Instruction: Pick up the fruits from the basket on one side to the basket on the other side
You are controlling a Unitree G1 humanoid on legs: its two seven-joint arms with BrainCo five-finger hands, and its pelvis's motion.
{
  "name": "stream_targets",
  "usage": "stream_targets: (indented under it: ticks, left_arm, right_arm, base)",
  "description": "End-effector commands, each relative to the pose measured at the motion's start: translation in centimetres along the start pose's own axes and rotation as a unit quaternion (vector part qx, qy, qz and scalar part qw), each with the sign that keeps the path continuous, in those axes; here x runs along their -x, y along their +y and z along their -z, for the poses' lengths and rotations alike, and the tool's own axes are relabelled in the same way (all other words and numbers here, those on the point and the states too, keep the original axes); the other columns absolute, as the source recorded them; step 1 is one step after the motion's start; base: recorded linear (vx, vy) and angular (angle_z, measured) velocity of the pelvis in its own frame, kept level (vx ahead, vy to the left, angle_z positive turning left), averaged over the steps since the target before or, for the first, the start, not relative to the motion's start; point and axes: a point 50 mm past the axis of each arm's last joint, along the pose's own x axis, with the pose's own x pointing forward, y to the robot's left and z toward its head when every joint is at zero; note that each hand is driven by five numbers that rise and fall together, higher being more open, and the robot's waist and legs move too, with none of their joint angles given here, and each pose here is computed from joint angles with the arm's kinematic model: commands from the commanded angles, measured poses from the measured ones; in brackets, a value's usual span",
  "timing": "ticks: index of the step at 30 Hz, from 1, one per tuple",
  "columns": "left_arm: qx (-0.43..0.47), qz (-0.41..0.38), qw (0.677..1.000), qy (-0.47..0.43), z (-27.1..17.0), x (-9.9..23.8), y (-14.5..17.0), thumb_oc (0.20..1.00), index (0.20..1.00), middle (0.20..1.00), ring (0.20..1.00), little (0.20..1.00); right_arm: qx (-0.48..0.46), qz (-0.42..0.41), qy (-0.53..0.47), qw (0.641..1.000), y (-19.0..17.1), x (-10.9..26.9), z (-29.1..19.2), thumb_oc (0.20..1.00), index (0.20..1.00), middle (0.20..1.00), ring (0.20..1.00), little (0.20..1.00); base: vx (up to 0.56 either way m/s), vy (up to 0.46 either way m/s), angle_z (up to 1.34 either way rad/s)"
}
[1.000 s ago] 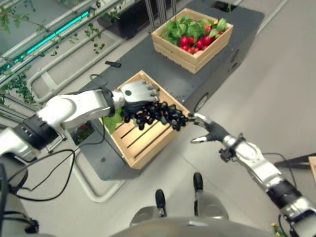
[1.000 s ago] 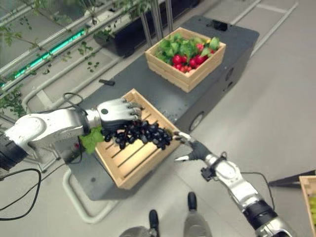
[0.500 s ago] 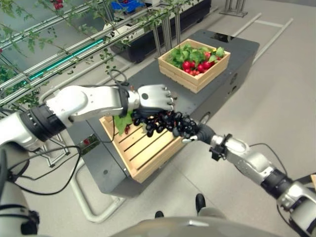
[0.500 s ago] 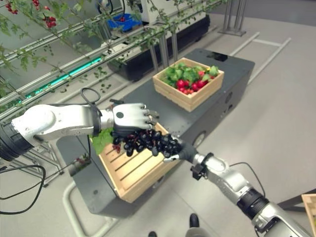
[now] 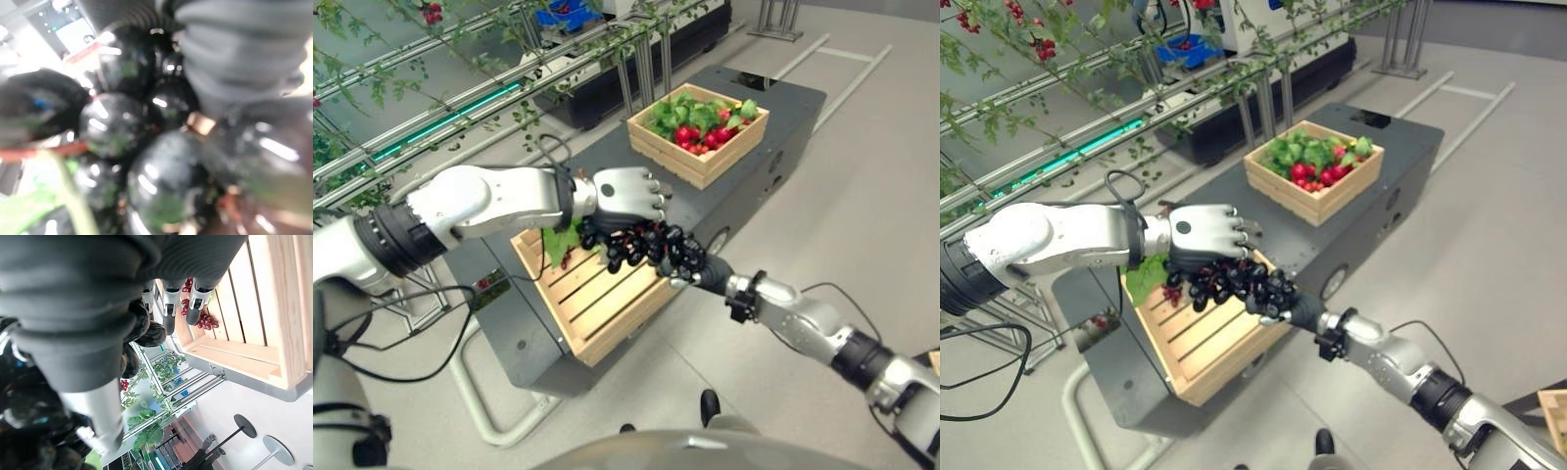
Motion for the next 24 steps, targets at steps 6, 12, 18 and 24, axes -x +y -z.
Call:
stream_targets:
  ticks: [6, 12, 18, 24]
  left_arm:
    - [0.012, -0.022, 1.0, 0.011, 0.8, 0.5, 1.2, 0.2, 0.2, 0.2, 0.2, 0.2]
    - [0.025, -0.022, 0.999, 0.02, 0.8, 0.9, 0.5, 0.2, 0.2, 0.2, 0.2, 0.2]
    - [0.025, -0.021, 0.999, 0.022, 0.8, 0.9, 0.2, 0.2, 0.2, 0.2, 0.2, 0.2]
    - [0.03, -0.027, 0.999, 0.024, 0.8, 0.9, 0.0, 0.2, 0.2, 0.2, 0.2, 0.2]
  right_arm:
    - [0.033, -0.104, -0.136, 0.985, 3.3, -0.4, -7.2, 0.2, 0.2, 0.2, 0.2, 0.2]
    - [0.032, -0.116, -0.152, 0.981, 3.8, 0.1, -7.5, 0.2, 0.2, 0.2, 0.2, 0.2]
    - [0.026, -0.116, -0.154, 0.981, 3.9, 0.2, -7.4, 0.2, 0.2, 0.2, 0.2, 0.2]
    - [0.02, -0.122, -0.159, 0.98, 4.1, 0.3, -7.3, 0.2, 0.2, 0.2, 0.2, 0.2]
  base:
    - [0.0, 0.0, 0.0]
    - [0.0, 0.0, 0.0]
    - [0.0, 0.0, 0.0]
    - [0.0, 0.0, 0.0]
